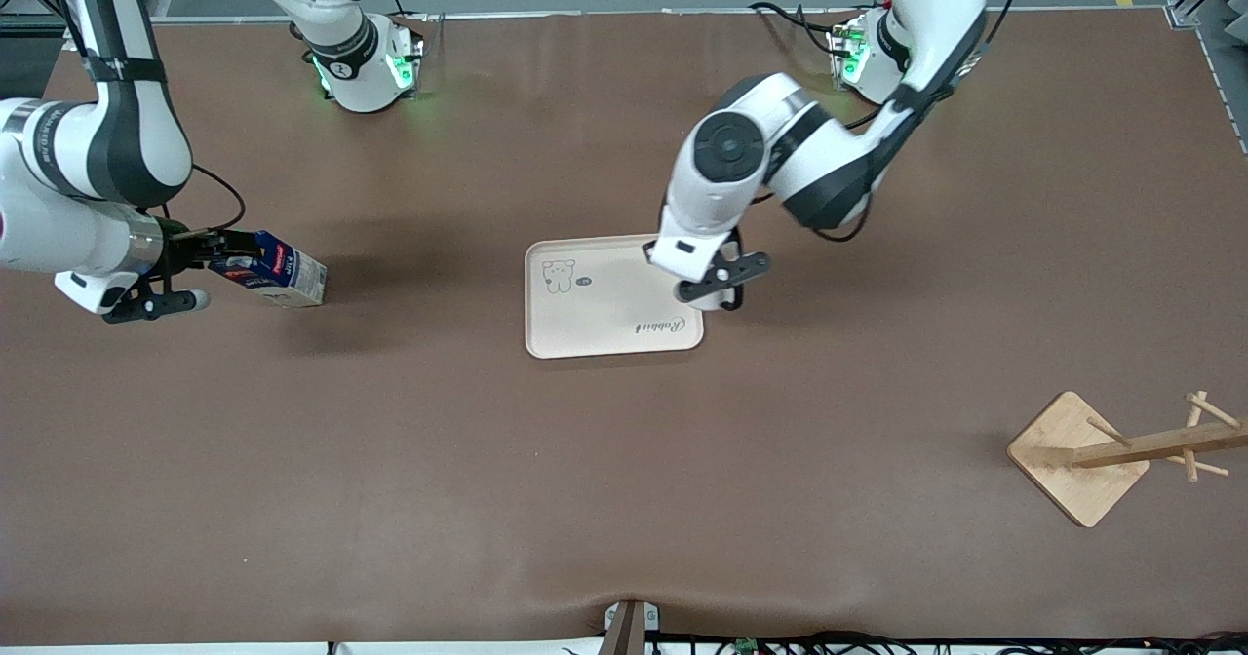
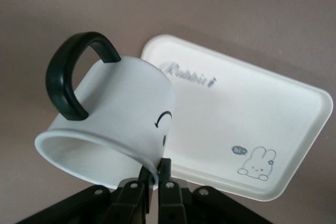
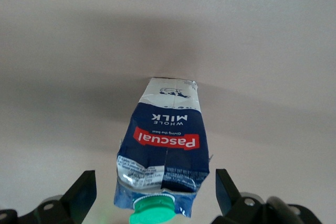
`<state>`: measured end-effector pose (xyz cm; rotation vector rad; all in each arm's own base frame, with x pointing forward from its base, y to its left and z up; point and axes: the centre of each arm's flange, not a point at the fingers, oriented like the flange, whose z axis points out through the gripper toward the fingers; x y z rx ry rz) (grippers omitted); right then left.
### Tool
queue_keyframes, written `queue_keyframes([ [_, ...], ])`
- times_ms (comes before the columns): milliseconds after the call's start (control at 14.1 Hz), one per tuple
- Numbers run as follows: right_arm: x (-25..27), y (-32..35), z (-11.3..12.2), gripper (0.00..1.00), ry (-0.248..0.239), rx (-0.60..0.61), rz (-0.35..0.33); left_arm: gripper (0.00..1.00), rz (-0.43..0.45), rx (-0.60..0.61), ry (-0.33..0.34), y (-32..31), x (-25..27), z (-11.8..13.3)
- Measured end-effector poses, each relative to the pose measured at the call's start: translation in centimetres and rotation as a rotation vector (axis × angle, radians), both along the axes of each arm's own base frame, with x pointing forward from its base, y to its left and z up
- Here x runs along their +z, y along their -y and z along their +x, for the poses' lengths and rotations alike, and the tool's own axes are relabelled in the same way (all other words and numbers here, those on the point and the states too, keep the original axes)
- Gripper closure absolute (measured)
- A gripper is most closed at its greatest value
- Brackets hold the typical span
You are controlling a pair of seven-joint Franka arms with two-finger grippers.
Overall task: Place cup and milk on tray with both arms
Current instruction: 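Lift the mug off the stand and lower it onto the tray with the left gripper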
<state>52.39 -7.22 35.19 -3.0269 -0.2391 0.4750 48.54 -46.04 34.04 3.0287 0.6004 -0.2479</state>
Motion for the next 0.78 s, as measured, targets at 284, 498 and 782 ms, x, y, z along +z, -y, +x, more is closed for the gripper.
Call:
queue_keyframes([
  [284,-2.5,-0.1,-0.7,0.0,0.054,0.0,-0.007,0.92,0.006,-0.021,-0.071,2.8,-4.4,-1.4],
  [498,-2.9,-0.1,-0.9,0.25,0.061,0.001,-0.009,0.92,0.008,-0.019,-0.103,3.1,-6.4,-1.3],
  [782,-0.3,0.0,-0.4,0.35,-0.001,0.001,0.0,0.92,0.009,-0.033,-0.123,4.0,-7.6,-2.0],
])
